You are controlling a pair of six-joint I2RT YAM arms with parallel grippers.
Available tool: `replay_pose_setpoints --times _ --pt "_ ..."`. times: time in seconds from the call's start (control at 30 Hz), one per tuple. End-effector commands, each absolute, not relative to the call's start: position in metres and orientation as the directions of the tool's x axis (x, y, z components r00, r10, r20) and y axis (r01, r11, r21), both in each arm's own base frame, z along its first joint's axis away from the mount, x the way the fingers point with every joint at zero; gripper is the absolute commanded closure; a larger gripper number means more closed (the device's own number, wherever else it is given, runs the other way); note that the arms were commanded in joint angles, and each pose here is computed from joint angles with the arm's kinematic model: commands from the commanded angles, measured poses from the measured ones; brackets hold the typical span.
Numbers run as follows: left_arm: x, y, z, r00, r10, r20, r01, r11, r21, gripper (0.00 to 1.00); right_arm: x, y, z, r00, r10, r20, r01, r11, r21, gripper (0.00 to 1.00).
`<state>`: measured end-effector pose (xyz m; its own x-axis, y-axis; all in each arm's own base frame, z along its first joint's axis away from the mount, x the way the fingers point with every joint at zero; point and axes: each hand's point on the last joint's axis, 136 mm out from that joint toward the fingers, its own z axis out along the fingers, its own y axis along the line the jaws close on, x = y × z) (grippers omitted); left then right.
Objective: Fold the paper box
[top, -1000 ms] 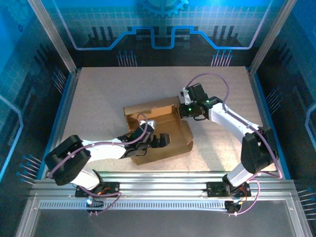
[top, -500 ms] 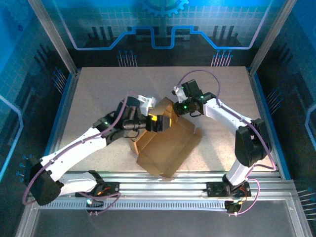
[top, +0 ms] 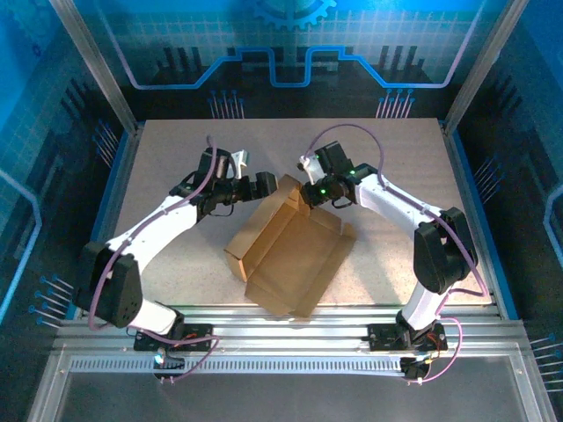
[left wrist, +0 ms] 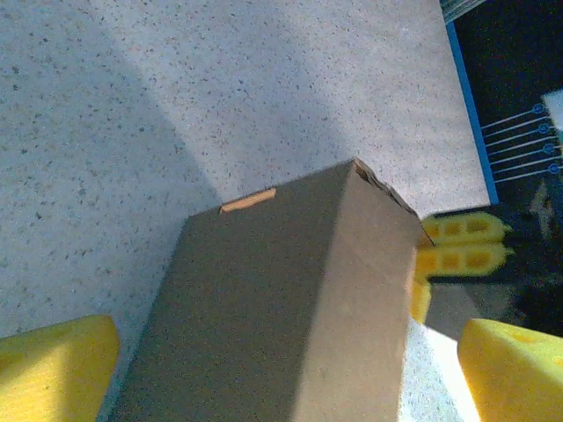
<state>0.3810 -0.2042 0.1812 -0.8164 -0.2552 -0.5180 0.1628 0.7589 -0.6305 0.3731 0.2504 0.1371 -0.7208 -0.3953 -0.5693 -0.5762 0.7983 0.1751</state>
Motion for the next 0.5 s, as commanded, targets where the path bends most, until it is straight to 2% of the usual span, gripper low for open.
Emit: replay_pose_setpoints --times 0.0,0.47 --pt "0.404 -0.219 0.203 -0.786 -0.266 -0.558 0.249 0.690 -0.680 0.01 0.354 0.251 0.111 -0.753 -0.455 -0.476 -0.589 0.788 0.177 0.90" --pt "0.441 -0.251 0.176 -0.840 -0.227 -0.493 0.273 0.608 -0.745 0.01 0.352 0.253 0.108 -0.752 -0.463 -0.469 -0.593 0.786 0.174 0.90"
